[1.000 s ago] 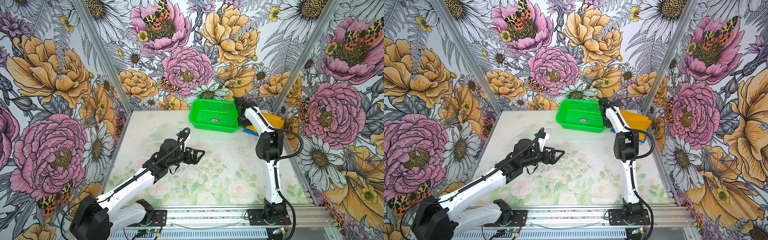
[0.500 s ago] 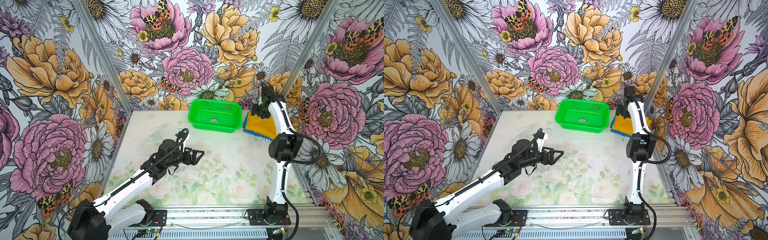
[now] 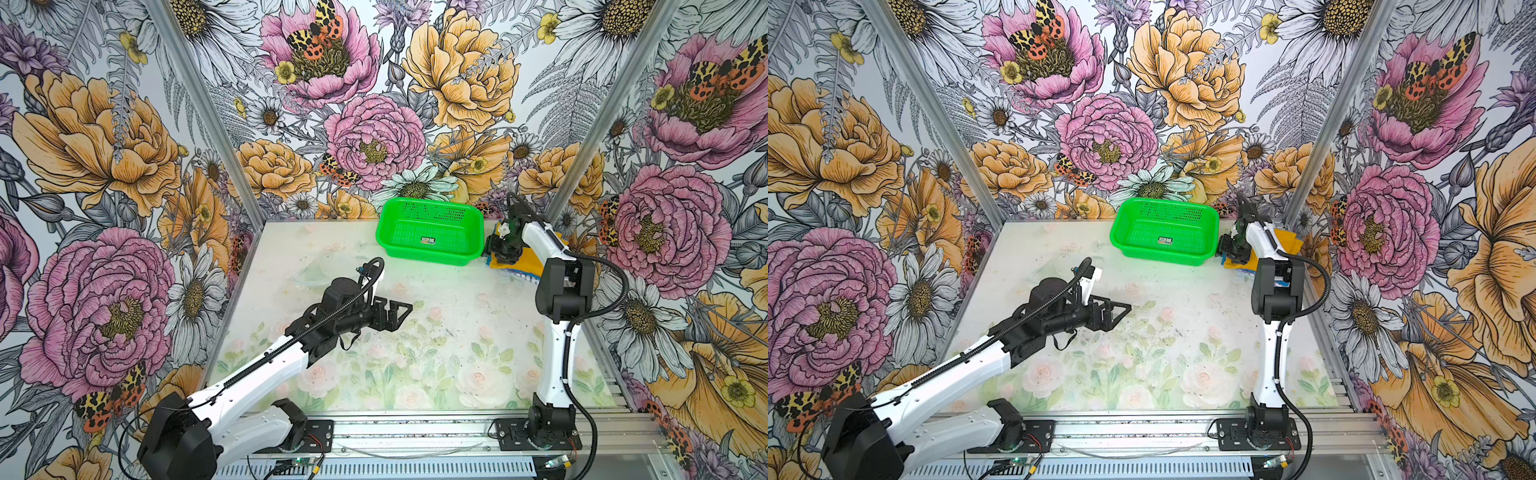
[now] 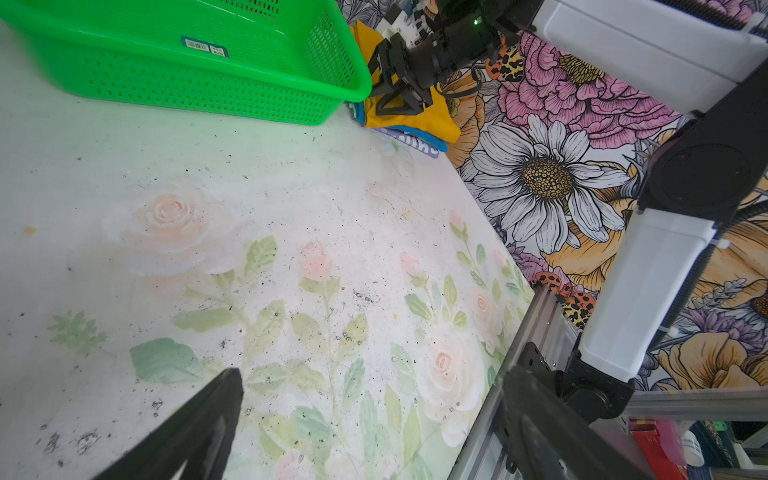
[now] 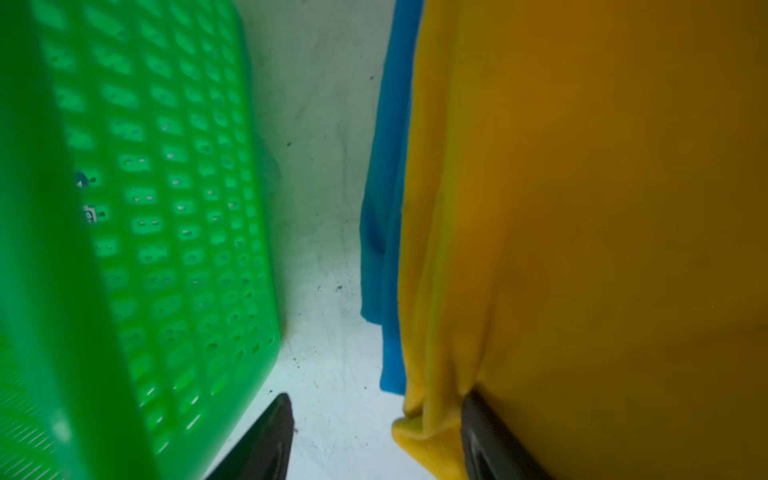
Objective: Fold and stack the t-shirts
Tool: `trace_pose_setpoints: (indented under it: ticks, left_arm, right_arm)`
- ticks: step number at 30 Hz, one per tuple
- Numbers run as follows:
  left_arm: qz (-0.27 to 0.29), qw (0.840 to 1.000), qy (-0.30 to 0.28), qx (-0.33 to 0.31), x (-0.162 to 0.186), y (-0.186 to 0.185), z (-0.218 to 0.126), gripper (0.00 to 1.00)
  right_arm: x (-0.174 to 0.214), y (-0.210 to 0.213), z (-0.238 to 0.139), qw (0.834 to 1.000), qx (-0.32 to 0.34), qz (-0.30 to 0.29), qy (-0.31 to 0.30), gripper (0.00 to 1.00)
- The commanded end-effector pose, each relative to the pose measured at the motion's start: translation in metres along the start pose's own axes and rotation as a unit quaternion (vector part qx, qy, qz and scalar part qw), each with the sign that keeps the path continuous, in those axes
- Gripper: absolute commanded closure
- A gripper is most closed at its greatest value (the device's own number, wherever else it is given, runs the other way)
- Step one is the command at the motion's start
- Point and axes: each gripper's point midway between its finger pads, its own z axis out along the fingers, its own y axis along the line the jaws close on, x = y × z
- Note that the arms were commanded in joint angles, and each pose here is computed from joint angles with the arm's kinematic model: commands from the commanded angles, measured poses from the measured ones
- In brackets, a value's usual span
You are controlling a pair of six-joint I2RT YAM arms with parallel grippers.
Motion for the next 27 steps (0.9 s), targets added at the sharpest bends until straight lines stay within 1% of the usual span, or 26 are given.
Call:
trace_pose_setpoints:
  ticks: [1,3,7,10,12,15,17,22,24,27]
  left_arm:
    - [0.017,1.000,-0.010,-0.006,-0.011,-0.009,0.002,0.01]
    - [0.020,1.000,-0.007,-0.005,-0.011,-0.013,0.004,0.01]
    - [0.029,1.000,-0.002,-0.004,-0.012,-0.023,0.010,0.01]
    - [0.035,0.999,0.001,-0.002,-0.012,-0.031,0.015,0.01]
    - [0.039,0.999,0.002,0.000,-0.012,-0.036,0.018,0.01]
    - [0.044,0.999,0.007,0.003,-0.010,-0.042,0.023,0.01]
    - [0.047,0.999,0.010,0.004,-0.010,-0.046,0.026,0.01]
    - [0.053,0.998,0.015,0.006,-0.010,-0.054,0.031,0.01]
    - [0.054,0.998,0.015,0.006,-0.011,-0.055,0.031,0.01]
    - [0.055,0.998,0.017,0.007,-0.012,-0.058,0.033,0.01]
  right_arm:
    - [-0.020,0.011,-0.002,0.998,-0.051,-0.003,-0.038,0.35]
    - [-0.023,0.015,-0.007,0.997,-0.067,-0.009,-0.044,0.35]
    - [-0.031,0.024,-0.042,0.991,-0.101,-0.016,-0.081,0.35]
    - [-0.034,0.021,-0.067,0.987,-0.118,-0.011,-0.104,0.35]
    - [-0.035,0.016,-0.077,0.986,-0.126,-0.008,-0.112,0.34]
    - [-0.034,0.001,-0.080,0.985,-0.130,0.008,-0.113,0.34]
    - [-0.031,-0.012,-0.074,0.985,-0.135,0.025,-0.106,0.34]
    - [-0.018,-0.049,-0.044,0.986,-0.122,0.083,-0.075,0.35]
    - [-0.014,-0.064,-0.040,0.985,-0.112,0.104,-0.076,0.35]
    - [-0.014,-0.082,-0.048,0.983,-0.104,0.120,-0.095,0.35]
